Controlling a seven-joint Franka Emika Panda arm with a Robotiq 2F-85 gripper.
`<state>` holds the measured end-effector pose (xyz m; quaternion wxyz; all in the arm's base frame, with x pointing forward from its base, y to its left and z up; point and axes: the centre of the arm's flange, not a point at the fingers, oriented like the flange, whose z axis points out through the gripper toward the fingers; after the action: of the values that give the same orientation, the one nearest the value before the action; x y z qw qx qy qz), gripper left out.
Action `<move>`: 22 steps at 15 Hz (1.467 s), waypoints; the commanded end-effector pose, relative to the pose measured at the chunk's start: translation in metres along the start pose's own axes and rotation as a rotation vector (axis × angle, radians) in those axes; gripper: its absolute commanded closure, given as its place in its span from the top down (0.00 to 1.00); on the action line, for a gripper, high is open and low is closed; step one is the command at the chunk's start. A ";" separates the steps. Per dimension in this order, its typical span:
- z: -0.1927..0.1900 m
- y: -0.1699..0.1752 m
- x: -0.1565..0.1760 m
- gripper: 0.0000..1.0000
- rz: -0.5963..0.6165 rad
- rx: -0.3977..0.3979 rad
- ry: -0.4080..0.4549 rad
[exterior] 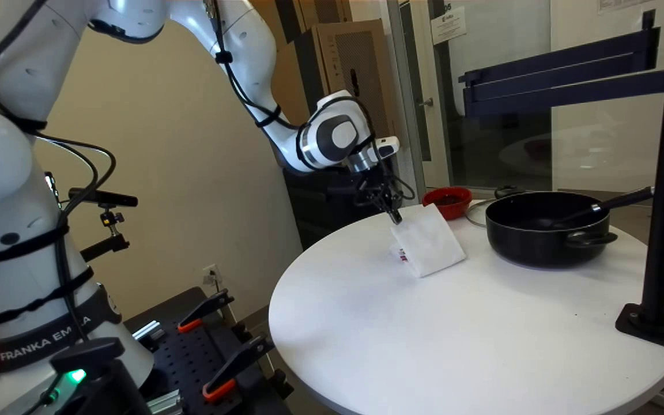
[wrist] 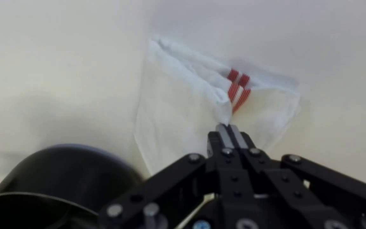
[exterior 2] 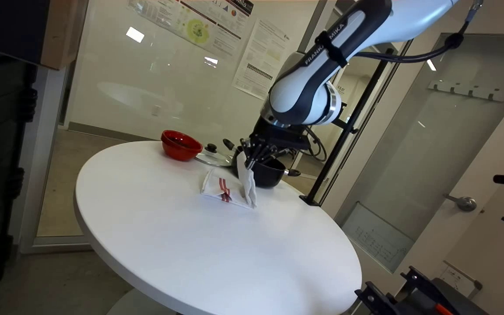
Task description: Fold the tea towel
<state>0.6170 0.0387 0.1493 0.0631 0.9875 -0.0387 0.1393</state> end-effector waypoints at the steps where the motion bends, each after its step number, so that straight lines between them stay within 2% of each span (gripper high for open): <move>1: 0.049 0.007 -0.027 0.00 -0.026 -0.079 -0.063; 5: 0.075 0.019 -0.033 0.00 -0.016 -0.114 -0.101; 8: 0.061 0.011 -0.015 0.00 -0.010 -0.097 -0.066; 14: 0.014 -0.039 0.038 0.00 -0.025 -0.057 0.060; 18: 0.010 -0.068 0.041 0.00 -0.053 -0.049 0.082; 22: 0.029 -0.074 0.032 0.00 -0.063 -0.064 0.053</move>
<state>0.6572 0.1047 0.1380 0.0830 0.9819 -0.0063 0.1703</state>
